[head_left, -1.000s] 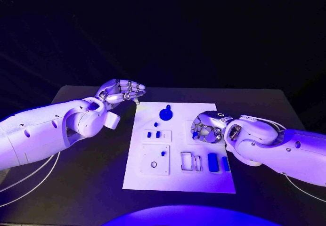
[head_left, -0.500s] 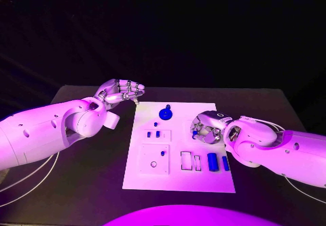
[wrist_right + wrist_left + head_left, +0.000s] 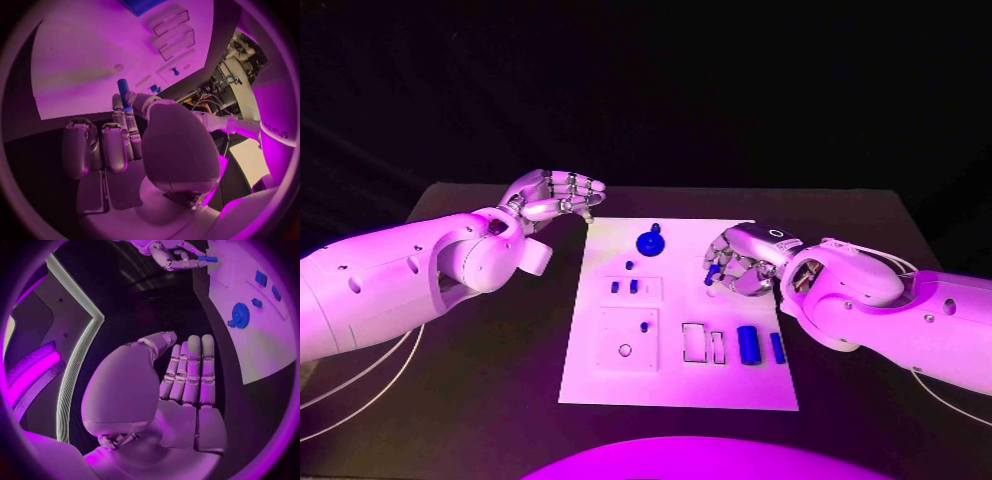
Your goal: Assemble the parts on the task board
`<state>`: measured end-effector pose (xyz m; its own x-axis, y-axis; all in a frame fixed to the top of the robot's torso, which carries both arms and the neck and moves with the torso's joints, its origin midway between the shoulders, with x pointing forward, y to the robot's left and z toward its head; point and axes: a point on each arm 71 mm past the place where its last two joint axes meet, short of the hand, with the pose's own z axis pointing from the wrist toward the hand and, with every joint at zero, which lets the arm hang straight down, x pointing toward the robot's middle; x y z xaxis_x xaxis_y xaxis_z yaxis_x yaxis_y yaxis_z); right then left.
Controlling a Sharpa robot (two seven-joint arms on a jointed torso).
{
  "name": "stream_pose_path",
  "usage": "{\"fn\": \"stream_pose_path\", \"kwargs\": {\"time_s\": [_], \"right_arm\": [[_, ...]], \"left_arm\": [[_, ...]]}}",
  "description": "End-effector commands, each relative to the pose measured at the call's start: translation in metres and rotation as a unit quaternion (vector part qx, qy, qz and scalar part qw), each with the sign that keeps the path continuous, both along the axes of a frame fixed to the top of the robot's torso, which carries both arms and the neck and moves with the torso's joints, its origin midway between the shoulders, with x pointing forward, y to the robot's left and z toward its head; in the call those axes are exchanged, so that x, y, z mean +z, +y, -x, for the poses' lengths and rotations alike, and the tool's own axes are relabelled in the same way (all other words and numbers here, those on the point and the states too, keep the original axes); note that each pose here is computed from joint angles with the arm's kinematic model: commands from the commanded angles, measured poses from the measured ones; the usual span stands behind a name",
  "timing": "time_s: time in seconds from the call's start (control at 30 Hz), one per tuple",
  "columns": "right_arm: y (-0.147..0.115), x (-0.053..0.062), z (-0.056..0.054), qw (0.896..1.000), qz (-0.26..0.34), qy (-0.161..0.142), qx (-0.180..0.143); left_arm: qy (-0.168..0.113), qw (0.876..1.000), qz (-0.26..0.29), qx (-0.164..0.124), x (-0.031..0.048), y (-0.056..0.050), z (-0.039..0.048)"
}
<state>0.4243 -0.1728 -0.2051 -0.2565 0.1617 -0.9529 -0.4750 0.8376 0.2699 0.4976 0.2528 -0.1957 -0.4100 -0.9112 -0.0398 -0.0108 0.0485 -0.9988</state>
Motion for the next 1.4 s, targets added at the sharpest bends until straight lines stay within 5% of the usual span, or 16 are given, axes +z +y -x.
{"fn": "stream_pose_path", "kwargs": {"time_s": [0.03,0.33,0.83,1.4], "right_arm": [[0.003,0.010,0.005,1.000,-0.027,-0.013,0.008],[0.034,0.018,0.023,0.996,-0.062,-0.015,0.055],[0.109,-0.018,0.061,0.983,-0.101,0.023,0.153],[0.123,-0.046,0.070,0.982,-0.069,0.063,0.165]], "left_arm": [[-0.002,1.000,0.004,-0.006,0.0009,-0.002,-0.0001],[-0.002,1.000,0.005,-0.006,0.0001,-0.004,-0.0011],[0.001,1.000,0.009,-0.012,-0.0018,-0.011,-0.0030],[0.003,1.000,0.010,-0.017,-0.0021,-0.014,-0.0029]]}}
